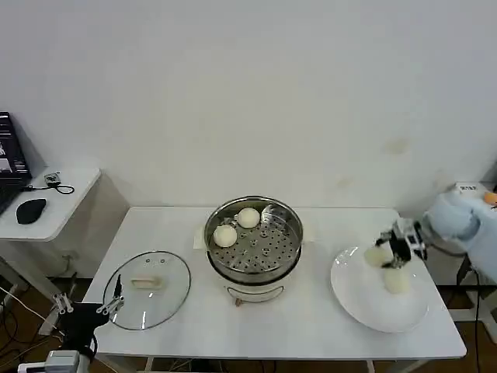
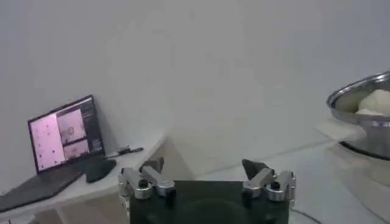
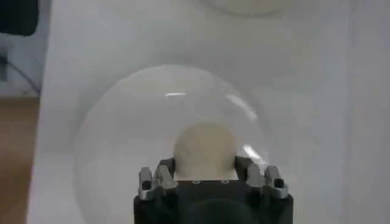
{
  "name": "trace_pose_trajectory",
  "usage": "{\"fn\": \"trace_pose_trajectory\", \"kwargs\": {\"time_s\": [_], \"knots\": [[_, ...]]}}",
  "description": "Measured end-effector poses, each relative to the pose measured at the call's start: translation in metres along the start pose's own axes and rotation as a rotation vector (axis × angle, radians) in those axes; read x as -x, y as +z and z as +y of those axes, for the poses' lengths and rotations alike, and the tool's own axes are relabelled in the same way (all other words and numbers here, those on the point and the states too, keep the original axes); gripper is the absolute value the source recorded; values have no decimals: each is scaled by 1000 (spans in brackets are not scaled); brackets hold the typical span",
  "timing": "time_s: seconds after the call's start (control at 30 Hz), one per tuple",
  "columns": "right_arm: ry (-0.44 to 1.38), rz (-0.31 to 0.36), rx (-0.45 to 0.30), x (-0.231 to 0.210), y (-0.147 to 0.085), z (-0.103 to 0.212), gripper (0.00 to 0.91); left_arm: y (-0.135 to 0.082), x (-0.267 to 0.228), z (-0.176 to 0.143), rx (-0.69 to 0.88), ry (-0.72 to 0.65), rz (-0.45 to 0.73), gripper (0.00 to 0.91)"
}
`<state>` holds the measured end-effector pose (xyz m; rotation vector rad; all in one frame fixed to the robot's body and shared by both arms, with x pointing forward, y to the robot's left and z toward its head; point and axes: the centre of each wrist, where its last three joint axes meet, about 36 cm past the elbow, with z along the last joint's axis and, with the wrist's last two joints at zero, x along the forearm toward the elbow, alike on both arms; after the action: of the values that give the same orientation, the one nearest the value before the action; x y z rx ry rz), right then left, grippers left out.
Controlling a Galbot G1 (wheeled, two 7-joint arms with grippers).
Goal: Take steamed baozi put them in steamer then cover it.
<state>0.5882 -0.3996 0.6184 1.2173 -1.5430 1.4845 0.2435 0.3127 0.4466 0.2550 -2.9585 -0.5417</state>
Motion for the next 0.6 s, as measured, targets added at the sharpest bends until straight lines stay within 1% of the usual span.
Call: {"fn": "trace_pose_trajectory", "kwargs": {"time_s": [0.13,0.33,0.5,0.6], "knots": [[46,-28,-43,-23,-27,-27,675,-1,1,1,-1,-4,-4,907],[88,-71,-138,-48,-85,-62,665,-1,2,3,6,-8,-3,907],[87,-106,-229,-49,-138,-84,665,-1,4,6,11,-18,-3,907],[75,-122,-289,-41,-169,-93,665,-2,4,8,12,-27,-1,907]]}}
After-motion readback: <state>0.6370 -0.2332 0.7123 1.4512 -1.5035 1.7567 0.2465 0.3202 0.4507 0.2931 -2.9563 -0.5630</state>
